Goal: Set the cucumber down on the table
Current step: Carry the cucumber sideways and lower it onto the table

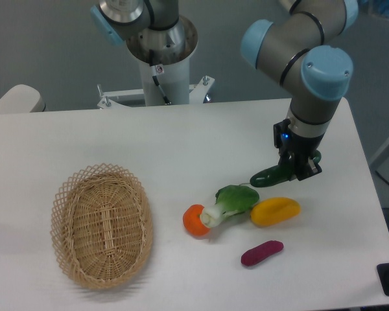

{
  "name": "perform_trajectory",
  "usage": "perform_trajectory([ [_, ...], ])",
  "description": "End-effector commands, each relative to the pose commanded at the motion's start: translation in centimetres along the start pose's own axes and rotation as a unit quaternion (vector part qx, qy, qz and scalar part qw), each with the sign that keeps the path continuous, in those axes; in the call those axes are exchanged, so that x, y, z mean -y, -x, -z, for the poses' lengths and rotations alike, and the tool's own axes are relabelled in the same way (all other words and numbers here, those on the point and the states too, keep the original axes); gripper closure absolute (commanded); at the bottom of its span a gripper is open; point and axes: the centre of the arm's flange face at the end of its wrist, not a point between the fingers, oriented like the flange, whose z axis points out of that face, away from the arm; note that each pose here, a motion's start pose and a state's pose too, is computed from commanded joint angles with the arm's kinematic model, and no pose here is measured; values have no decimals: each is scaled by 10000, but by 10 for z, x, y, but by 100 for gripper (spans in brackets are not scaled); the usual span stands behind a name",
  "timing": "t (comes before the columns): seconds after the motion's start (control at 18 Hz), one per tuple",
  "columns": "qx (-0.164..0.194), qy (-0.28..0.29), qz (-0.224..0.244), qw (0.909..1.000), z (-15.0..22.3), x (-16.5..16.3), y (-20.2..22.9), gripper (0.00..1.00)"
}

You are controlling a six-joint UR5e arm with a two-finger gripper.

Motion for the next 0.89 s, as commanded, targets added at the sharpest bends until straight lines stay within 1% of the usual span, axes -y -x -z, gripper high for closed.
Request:
perform_trajectory([
  [0.06, -3, 9, -8, 10000, -17, -7, 1, 79],
  [0.11, 100, 75, -36, 9999, -25, -11, 3, 79],
  [0.17, 190, 125, -32, 9997, -25, -22, 5, 79],
  [0.39, 7, 65, -522, 9986, -59, -35, 11, 79],
  [0.44, -61, 46, -612, 9981, -70, -45, 12, 79],
  [0.61, -109, 2, -703, 9975, -80, -73, 6, 79],
  [0.78, -194, -49, -867, 9960, -92, -83, 3, 79],
  [0.89, -250, -98, -827, 9962, -99, -89, -4, 79],
])
